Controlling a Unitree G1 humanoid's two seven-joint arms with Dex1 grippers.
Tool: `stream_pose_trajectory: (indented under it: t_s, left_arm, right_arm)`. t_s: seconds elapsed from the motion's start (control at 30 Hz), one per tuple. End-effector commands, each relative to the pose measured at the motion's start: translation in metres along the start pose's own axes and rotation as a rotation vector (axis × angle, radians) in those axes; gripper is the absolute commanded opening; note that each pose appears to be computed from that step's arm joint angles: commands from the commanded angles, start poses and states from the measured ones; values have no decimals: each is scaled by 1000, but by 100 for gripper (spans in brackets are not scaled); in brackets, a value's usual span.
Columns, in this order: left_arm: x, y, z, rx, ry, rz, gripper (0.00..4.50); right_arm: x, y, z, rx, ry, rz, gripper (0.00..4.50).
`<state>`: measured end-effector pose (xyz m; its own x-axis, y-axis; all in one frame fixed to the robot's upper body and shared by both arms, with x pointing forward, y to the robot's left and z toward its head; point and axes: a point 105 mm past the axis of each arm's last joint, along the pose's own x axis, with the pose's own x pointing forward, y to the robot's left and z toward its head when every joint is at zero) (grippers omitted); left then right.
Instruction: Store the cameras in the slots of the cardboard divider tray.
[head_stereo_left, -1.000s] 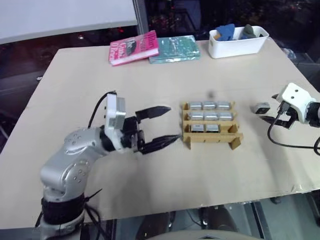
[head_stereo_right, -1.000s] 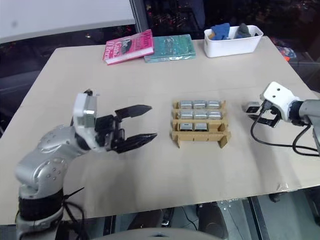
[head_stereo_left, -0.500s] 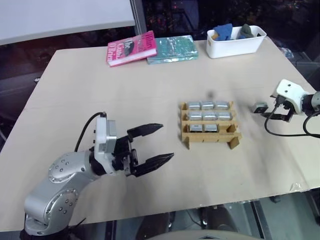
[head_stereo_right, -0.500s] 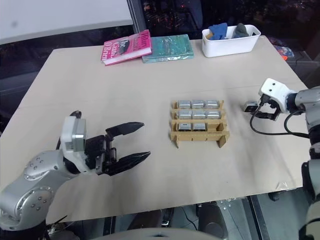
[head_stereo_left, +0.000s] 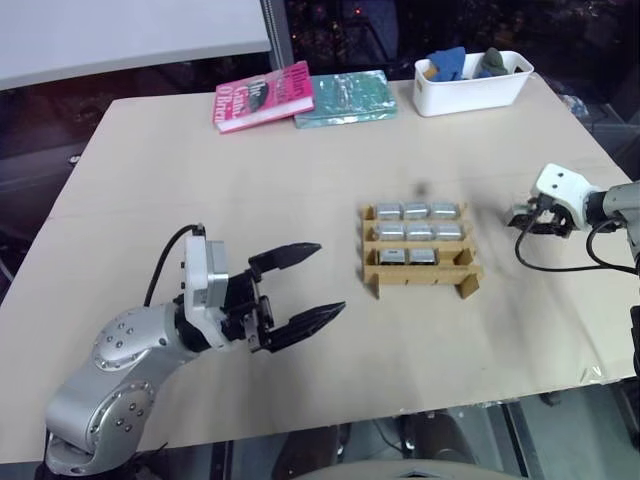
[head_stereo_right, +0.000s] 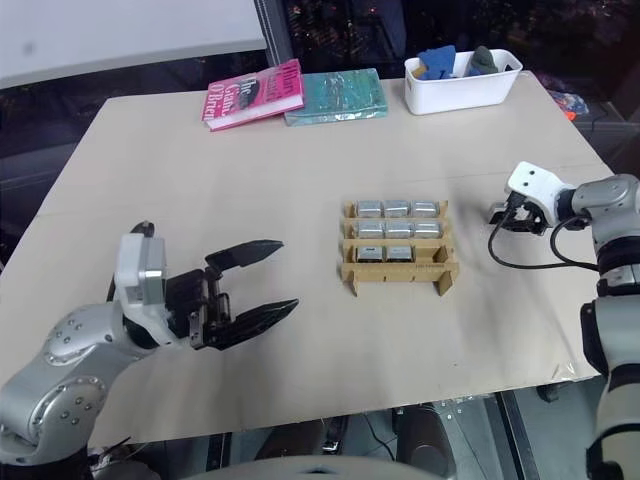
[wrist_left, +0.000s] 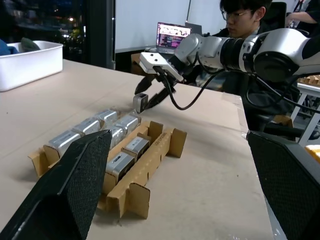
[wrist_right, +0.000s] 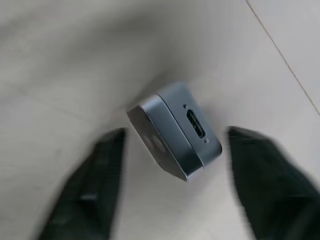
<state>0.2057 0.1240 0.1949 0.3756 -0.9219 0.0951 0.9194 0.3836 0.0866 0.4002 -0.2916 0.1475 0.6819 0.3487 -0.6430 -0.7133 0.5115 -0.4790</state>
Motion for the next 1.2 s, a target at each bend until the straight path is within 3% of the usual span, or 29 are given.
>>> stream_pose_trajectory:
  t_s: [0.03, 0.1, 0.33, 0.47, 0.67, 0.83, 1.2]
  left_arm:
    - [2, -5, 7, 36, -16, -17, 450]
    - [3, -4, 6, 34, -15, -17, 450]
    - [1, -5, 5, 27, -8, -49, 450]
    - [-2, -2, 6, 35, 11, -62, 450]
    - [-5, -3, 3, 29, 38, -89, 450]
    - [-6, -3, 3, 32, 48, -100, 450]
    - [-8, -8, 1, 45, 80, -109, 450]
  right_arm:
    - [-8, -9, 10, -39, -19, -20, 122]
    - [-10, -9, 12, -46, -30, -11, 65]
    - [-34, 0, 52, -110, -225, 88, 65]
    - [-53, 35, 82, -165, -340, 183, 65]
    - [-73, 81, 99, -193, -371, 300, 65]
    - [-69, 100, 103, -194, -371, 355, 65]
    - [-52, 101, 92, -175, -358, 357, 65]
